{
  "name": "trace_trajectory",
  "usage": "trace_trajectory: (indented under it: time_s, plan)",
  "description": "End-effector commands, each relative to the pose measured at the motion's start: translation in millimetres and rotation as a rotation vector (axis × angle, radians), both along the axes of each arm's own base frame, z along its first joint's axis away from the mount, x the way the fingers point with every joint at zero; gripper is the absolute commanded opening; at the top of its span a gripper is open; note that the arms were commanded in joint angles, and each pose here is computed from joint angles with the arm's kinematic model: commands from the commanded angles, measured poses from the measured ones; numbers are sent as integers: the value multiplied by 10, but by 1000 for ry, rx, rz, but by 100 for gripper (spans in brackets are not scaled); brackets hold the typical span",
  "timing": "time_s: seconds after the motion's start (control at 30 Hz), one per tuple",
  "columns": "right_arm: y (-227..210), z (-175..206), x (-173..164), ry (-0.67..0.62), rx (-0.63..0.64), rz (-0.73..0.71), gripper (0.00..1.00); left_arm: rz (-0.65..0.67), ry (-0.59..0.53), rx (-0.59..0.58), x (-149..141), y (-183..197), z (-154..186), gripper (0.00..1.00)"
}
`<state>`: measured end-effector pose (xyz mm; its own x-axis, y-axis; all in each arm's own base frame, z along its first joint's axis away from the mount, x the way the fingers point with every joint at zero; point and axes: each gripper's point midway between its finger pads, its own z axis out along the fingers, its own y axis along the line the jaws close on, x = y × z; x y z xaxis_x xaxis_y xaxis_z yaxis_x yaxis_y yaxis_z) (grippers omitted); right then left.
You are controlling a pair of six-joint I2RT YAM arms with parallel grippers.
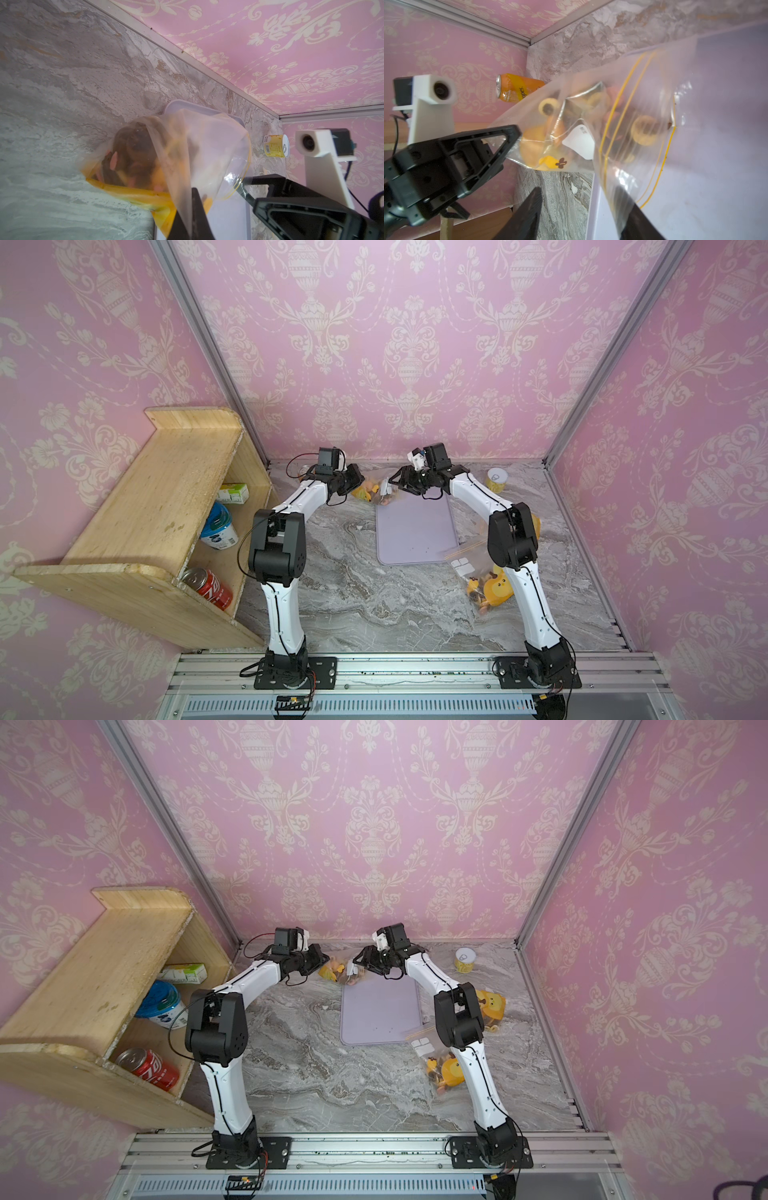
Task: Pour cookies out of the ziploc bag
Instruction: 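Pour the cookies out of the ziploc bag onto the tray.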
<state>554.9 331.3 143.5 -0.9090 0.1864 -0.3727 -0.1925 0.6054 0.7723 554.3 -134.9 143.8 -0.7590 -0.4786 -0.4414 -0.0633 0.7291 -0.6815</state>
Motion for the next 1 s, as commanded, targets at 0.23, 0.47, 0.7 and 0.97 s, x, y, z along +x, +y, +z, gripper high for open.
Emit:
trace_trajectory:
  time_s: [0.23,0.47,0.7,0.97]
  plan:
    - [-190,340,46,-68,-15,-35,80,-100,-6,1,-37,-160,218,0]
    - [-380,343,4,-68,-80,-71,88,-154,-10,44,-127,-240,312,0]
    - [-434,401,-2,-64,-85,-99,94,-167,-24,74,-192,-233,427,0]
    - [-420,316,85,-28,-99,-117,87,-185,-33,80,-208,-314,519,0]
